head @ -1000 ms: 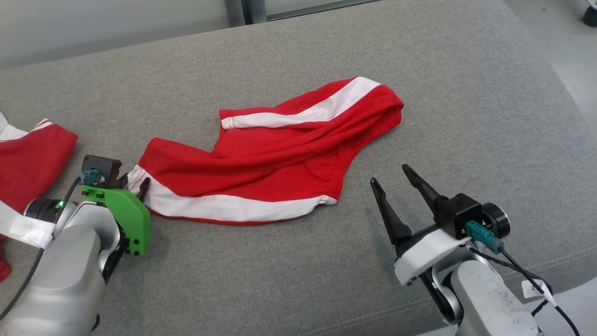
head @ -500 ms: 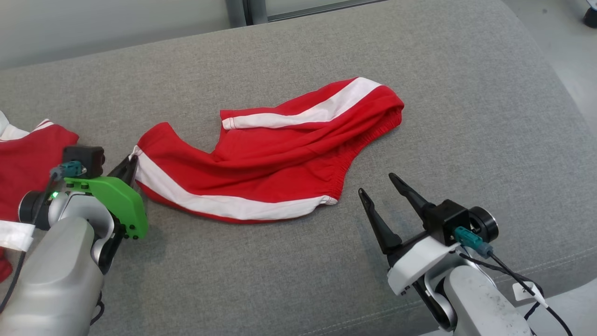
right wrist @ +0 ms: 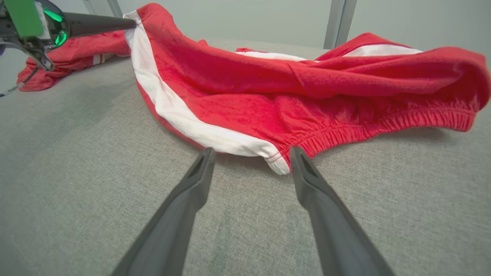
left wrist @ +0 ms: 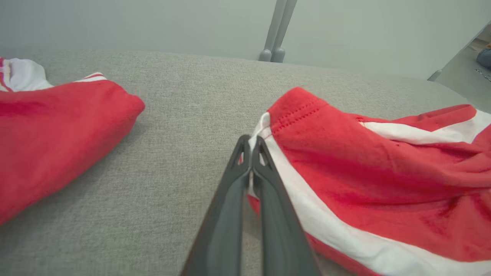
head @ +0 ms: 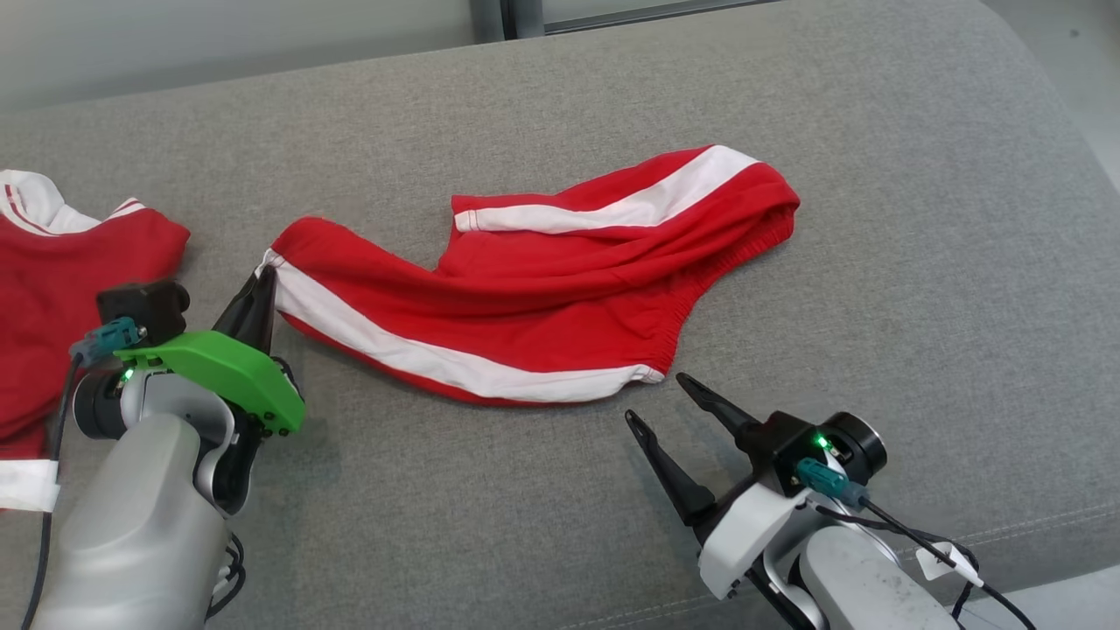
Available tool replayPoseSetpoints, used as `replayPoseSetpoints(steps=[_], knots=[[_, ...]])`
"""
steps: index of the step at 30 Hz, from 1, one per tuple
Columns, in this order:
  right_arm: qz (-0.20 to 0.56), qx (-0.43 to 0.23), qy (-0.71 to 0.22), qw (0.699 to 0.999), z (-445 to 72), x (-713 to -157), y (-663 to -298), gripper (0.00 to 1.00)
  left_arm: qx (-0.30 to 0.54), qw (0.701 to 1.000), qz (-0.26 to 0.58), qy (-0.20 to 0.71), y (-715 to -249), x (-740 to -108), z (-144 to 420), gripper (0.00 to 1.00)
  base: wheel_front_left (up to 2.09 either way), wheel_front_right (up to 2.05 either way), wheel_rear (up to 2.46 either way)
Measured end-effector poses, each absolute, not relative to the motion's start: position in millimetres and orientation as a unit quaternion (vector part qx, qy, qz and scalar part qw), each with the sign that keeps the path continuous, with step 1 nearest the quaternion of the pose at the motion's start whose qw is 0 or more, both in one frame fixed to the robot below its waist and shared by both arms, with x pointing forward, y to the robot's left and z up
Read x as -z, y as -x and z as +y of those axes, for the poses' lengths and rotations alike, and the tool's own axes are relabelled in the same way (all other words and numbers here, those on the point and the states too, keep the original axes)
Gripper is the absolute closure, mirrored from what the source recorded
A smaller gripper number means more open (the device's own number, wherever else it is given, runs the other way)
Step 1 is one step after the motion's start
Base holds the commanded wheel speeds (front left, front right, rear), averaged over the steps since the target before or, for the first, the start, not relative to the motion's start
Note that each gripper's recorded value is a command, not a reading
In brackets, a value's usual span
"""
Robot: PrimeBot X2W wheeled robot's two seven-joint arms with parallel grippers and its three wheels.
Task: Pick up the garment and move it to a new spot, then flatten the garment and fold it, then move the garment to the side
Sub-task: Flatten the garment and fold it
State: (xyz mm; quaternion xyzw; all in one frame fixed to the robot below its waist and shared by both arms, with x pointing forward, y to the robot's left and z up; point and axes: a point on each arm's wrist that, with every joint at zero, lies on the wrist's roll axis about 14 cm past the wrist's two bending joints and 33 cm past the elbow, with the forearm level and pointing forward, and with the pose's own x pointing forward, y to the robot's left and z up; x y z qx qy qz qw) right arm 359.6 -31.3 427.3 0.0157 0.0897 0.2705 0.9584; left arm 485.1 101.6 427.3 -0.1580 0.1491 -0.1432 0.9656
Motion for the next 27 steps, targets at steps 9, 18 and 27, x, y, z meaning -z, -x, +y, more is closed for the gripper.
replayPoseSetpoints(steps=[9, 18, 27], knots=[[0.135, -0.282, -0.004, 0.950, -28.3, -397.4, -359.3, 0.00, 0.127, 0.965, 0.150, 0.174, -471.0, -417.4, 110.2, 1.00, 0.00, 0.00, 0.00], [0.154, -0.281, 0.000, 0.947, -29.5, -384.3, -372.2, 0.00, 0.126, 0.966, 0.137, 0.181, -467.0, -420.8, 112.0, 1.00, 0.00, 0.00, 0.00], [0.157, -0.302, 0.007, 0.940, -16.8, -381.5, -377.1, 0.00, 0.125, 0.968, 0.128, 0.178, -462.3, -424.0, 117.3, 1.00, 0.00, 0.00, 0.00]])
